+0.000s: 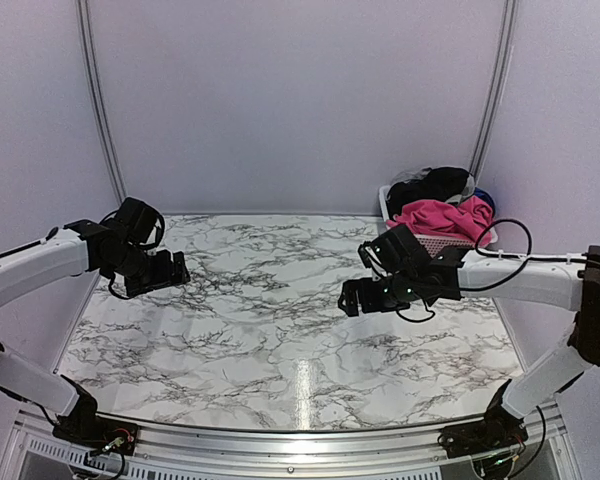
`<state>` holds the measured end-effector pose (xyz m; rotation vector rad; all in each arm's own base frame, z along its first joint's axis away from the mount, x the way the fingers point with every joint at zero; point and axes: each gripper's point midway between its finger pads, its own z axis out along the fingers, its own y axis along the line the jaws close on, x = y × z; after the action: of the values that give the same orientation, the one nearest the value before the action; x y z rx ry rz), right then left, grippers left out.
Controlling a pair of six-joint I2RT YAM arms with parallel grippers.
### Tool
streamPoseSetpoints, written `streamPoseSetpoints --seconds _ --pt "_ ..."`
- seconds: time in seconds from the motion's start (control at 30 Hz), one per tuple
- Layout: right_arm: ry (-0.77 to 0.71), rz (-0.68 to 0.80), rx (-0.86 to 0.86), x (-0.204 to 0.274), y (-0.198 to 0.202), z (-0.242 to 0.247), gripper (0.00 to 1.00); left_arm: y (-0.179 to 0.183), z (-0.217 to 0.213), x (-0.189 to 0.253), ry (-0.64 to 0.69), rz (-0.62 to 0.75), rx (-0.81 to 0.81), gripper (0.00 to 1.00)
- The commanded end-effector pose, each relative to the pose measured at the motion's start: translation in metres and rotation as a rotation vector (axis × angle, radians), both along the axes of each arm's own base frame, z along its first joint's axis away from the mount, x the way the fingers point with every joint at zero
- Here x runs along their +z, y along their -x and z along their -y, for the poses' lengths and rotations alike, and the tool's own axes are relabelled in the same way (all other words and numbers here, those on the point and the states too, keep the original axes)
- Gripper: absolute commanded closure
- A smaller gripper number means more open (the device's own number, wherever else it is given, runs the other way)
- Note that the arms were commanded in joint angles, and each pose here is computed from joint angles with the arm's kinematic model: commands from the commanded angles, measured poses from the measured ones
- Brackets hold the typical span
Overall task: Fold and stack the mixed laundry pile
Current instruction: Pick up the crumpled T-shirt from the bin.
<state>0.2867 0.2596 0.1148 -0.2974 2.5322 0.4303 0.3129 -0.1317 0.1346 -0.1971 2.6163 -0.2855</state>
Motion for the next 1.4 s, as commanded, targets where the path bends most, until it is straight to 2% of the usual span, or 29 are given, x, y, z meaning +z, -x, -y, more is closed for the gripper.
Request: streamPoseSetpoints --seconds 0.0,0.17,0.37,0.5,0.7,1.03,1.2,1.27,1.33,1.37 --pt "-0.033 0.168 -0.011 0.066 -0.034 0.009 0.01 -0.017 0.005 0.030 0.051 0.108 0.032 0.01" --pt "-0.196 0.271 -0.045 0.129 -0.089 0.063 0.01 -0.028 0.014 0.043 0.060 0.132 -0.017 0.01" --pt "-0.155 0.441 -0.266 0.210 -0.176 0.193 0.01 -0.043 0.017 0.060 0.081 0.167 -0.020 0.01" --pt "-0.125 0.500 -0.384 0.243 -0.221 0.261 0.02 -0.048 0.017 0.065 0.087 0.175 -0.016 0.01" --pt "-0.019 0.434 -0.453 0.232 -0.277 0.306 0.01 -0.051 0.013 0.064 0.078 0.177 -0.002 0.01" --pt "-0.039 0.356 -0.422 0.178 -0.312 0.303 0.05 -0.053 0.006 0.060 0.072 0.168 0.029 0.01" --pt "-0.056 0.342 -0.410 0.159 -0.324 0.299 0.19 -0.055 0.006 0.058 0.069 0.165 0.029 0.01" --pt "-0.064 0.344 -0.414 0.156 -0.329 0.299 0.29 -0.056 0.006 0.058 0.069 0.163 0.028 0.01" --pt "-0.067 0.350 -0.420 0.156 -0.333 0.300 0.51 -0.056 0.005 0.057 0.070 0.160 0.029 0.01" --pt "-0.066 0.358 -0.423 0.159 -0.334 0.301 0.66 -0.056 0.005 0.058 0.070 0.162 0.029 0.01"
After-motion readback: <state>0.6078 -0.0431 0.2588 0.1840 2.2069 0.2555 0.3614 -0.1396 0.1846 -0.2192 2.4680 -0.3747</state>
